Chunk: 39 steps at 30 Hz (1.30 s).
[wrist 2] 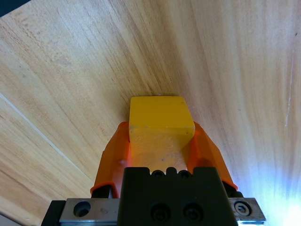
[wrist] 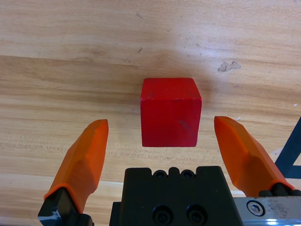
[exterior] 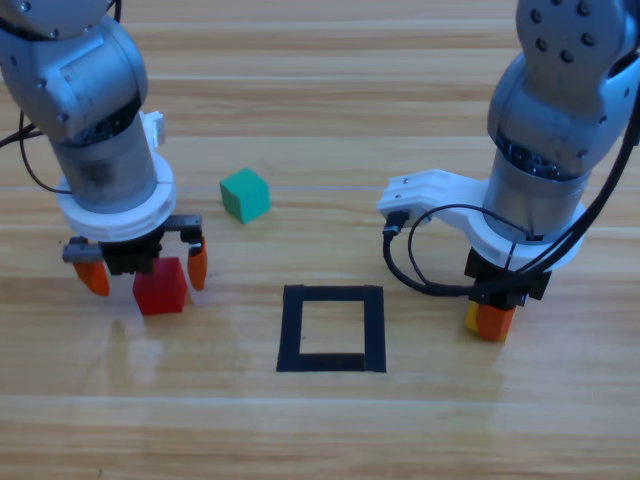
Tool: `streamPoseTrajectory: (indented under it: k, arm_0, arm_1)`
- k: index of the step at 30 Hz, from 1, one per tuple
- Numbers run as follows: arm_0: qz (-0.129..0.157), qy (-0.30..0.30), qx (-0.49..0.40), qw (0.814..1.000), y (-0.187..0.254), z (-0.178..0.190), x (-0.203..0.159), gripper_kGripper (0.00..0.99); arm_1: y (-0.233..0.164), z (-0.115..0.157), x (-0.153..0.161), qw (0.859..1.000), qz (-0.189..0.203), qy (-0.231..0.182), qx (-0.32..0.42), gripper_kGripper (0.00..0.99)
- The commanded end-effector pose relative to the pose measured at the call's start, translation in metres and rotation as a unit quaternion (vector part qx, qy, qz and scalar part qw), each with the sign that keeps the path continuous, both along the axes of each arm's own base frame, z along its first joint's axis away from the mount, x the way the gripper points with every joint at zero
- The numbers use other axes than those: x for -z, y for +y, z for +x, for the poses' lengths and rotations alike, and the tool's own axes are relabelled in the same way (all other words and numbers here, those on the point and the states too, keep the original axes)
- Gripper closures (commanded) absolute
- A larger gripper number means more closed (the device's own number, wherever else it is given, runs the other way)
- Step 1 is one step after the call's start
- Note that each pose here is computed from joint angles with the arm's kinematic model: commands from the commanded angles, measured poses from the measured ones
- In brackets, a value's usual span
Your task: Stack the blocks in the rectangular block: red at the bottom, yellow in the middle, green on top
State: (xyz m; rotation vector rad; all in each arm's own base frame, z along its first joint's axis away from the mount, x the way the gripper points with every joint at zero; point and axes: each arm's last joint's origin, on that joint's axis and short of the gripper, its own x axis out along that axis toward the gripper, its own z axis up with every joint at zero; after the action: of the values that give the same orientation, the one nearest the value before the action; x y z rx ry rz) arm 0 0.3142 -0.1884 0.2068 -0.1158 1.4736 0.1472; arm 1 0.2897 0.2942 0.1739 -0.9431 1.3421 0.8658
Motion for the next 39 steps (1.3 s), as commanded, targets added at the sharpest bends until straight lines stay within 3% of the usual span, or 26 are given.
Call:
streamPoseTrajectory:
  k: [1, 11, 16, 22, 25, 32, 39]
  arm_0:
    - [0.006, 0.019, 0.020, 1.000, -0.008, -0.001, 0.019, 0.030]
    - [0.004, 0.022, 0.027, 0.999, -0.010, 0.002, 0.032, 0.077]
    - [0.004, 0.024, 0.027, 0.999, -0.011, 0.003, 0.037, 0.086]
    - [0.004, 0.023, 0.032, 0.999, -0.010, 0.001, 0.039, 0.180]
    - [0.003, 0.022, 0.035, 0.999, -0.009, 0.001, 0.037, 0.321]
    - [-0.001, 0.019, 0.049, 0.999, -0.005, -0.004, 0.029, 0.837]
    - [-0.004, 0.007, 0.075, 0.997, -0.036, -0.008, 0.018, 0.847]
  arm_1:
    - [-0.006, 0.006, 0.017, 0.998, -0.029, 0.041, 0.024, 0.990]
    - [-0.039, -0.030, -0.087, 0.997, 0.034, 0.002, 0.070, 0.990]
    - [-0.041, -0.041, -0.082, 0.994, 0.053, 0.041, 0.087, 0.990]
    - [-0.040, -0.041, -0.067, 0.993, 0.054, 0.044, 0.094, 0.990]
    - [-0.040, -0.042, -0.063, 0.993, 0.051, 0.047, 0.094, 0.990]
    - [-0.040, -0.041, -0.058, 0.993, 0.048, 0.047, 0.094, 0.990]
    - [-0.040, -0.040, -0.056, 0.993, 0.046, 0.047, 0.095, 0.990]
